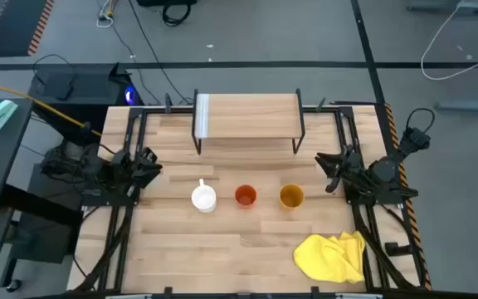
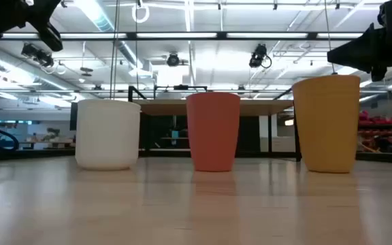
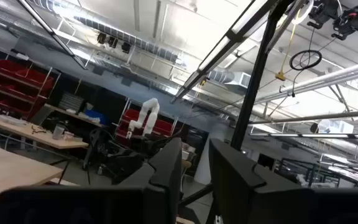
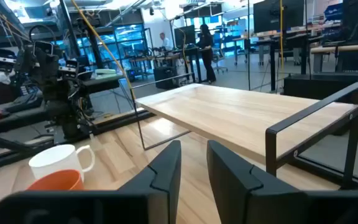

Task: Stack small to large cups/mugs on shelf

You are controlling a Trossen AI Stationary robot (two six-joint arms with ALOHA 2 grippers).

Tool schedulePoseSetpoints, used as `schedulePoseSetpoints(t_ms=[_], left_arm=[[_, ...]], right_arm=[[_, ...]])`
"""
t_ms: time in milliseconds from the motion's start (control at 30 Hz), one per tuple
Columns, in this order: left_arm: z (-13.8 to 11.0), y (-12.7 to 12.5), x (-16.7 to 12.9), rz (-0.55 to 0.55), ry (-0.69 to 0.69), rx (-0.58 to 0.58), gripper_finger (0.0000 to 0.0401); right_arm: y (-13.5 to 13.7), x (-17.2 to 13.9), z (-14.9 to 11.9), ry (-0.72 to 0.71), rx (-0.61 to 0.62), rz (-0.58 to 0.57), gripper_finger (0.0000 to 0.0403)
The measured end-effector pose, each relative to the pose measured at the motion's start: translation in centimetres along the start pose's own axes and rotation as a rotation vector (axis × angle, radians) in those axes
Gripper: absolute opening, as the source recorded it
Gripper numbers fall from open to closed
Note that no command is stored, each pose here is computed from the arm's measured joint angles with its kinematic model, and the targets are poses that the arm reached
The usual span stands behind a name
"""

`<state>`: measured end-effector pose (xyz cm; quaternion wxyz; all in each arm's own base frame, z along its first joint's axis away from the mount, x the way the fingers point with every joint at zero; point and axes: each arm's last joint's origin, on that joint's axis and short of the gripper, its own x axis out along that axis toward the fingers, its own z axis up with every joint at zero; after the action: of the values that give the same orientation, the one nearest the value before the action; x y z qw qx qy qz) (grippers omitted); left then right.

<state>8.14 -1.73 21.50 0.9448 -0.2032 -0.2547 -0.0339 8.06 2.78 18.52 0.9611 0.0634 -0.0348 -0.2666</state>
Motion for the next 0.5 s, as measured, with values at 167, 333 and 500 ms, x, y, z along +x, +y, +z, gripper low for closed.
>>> schedulePoseSetpoints(t_ms=[167, 333, 500], left_arm=[[-0.01, 0.01, 0.00, 0.000, 0.000, 0.000, 0.0084], [-0.01, 0.00, 0.00, 0.001, 0.000, 0.000, 0.0085], [0.00, 0.00, 0.00, 0.000, 0.000, 0.000, 0.0091]], right_arm=[[0.00, 0.00, 0.01, 0.000, 0.000, 0.000, 0.0086], [0.00, 0.00, 0.01, 0.000, 0.000, 0.000, 0.0086], [0.00, 0.00, 0.01, 0.000, 0.000, 0.000, 0.0086]])
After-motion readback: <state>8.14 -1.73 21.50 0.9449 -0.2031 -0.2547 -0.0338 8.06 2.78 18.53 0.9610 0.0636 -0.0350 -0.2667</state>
